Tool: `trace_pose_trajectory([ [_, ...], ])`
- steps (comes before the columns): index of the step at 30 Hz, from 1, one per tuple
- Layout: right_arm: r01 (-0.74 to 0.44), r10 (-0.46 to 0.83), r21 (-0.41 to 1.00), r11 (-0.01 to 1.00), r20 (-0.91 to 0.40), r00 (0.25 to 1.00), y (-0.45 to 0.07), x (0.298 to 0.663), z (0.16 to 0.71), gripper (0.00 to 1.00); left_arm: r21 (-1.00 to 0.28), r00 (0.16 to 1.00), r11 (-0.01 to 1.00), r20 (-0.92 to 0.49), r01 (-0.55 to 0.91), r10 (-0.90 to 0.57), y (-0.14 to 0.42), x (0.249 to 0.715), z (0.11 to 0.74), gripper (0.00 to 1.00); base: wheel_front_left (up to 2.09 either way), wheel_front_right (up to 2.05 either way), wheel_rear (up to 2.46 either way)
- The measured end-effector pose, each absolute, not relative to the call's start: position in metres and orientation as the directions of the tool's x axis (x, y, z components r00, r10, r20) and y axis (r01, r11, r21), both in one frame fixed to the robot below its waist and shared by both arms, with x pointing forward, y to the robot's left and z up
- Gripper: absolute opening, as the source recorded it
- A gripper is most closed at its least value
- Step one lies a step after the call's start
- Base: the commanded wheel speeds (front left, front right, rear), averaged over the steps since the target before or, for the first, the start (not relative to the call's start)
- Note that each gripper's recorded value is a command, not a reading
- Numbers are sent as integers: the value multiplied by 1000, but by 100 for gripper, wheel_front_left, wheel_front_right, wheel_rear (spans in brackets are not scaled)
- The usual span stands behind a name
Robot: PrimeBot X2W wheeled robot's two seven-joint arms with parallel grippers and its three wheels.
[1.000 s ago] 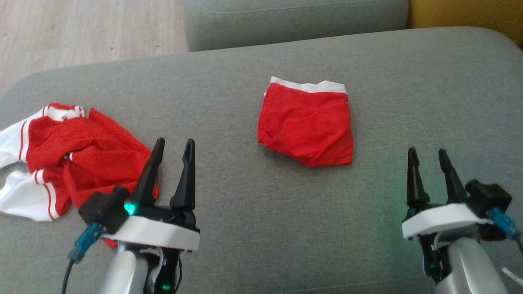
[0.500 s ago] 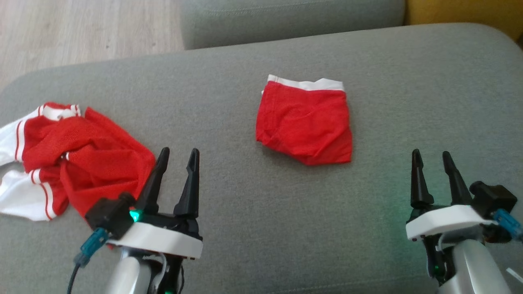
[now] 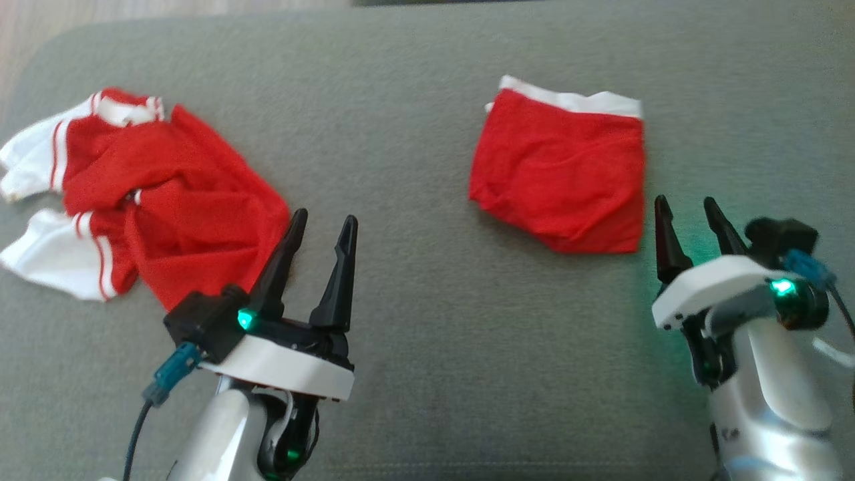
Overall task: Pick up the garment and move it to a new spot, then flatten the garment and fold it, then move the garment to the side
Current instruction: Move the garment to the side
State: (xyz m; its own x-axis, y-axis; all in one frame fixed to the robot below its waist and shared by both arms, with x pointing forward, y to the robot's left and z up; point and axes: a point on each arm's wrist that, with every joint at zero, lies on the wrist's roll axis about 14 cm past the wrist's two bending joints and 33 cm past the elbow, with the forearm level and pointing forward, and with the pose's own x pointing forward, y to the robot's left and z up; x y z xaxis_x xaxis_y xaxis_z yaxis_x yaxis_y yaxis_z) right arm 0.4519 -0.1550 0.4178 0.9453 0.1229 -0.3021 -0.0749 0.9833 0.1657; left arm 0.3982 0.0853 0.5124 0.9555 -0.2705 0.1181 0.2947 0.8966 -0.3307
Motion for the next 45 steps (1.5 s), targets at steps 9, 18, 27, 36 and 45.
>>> trace_pose_trajectory([
  [9,-128,211,221,967,-414,886,-116,485,390,100,-328,971,914,74,240,-228,101,399,498,100,0,0,0],
  [18,-115,244,267,957,-522,818,-101,498,369,100,-322,976,922,68,216,-206,109,399,497,100,0,0,0],
  [27,-205,246,137,969,-495,833,-107,486,378,0,-321,963,908,94,270,-253,93,402,504,100,0,0,0],
  [36,-246,110,-172,954,-561,820,-200,472,385,0,-332,936,875,122,351,-329,64,405,511,100,0,0,0],
  [45,-243,-115,-447,861,-636,763,-323,470,397,0,-349,938,872,85,343,-335,62,410,496,100,0,0,0],
])
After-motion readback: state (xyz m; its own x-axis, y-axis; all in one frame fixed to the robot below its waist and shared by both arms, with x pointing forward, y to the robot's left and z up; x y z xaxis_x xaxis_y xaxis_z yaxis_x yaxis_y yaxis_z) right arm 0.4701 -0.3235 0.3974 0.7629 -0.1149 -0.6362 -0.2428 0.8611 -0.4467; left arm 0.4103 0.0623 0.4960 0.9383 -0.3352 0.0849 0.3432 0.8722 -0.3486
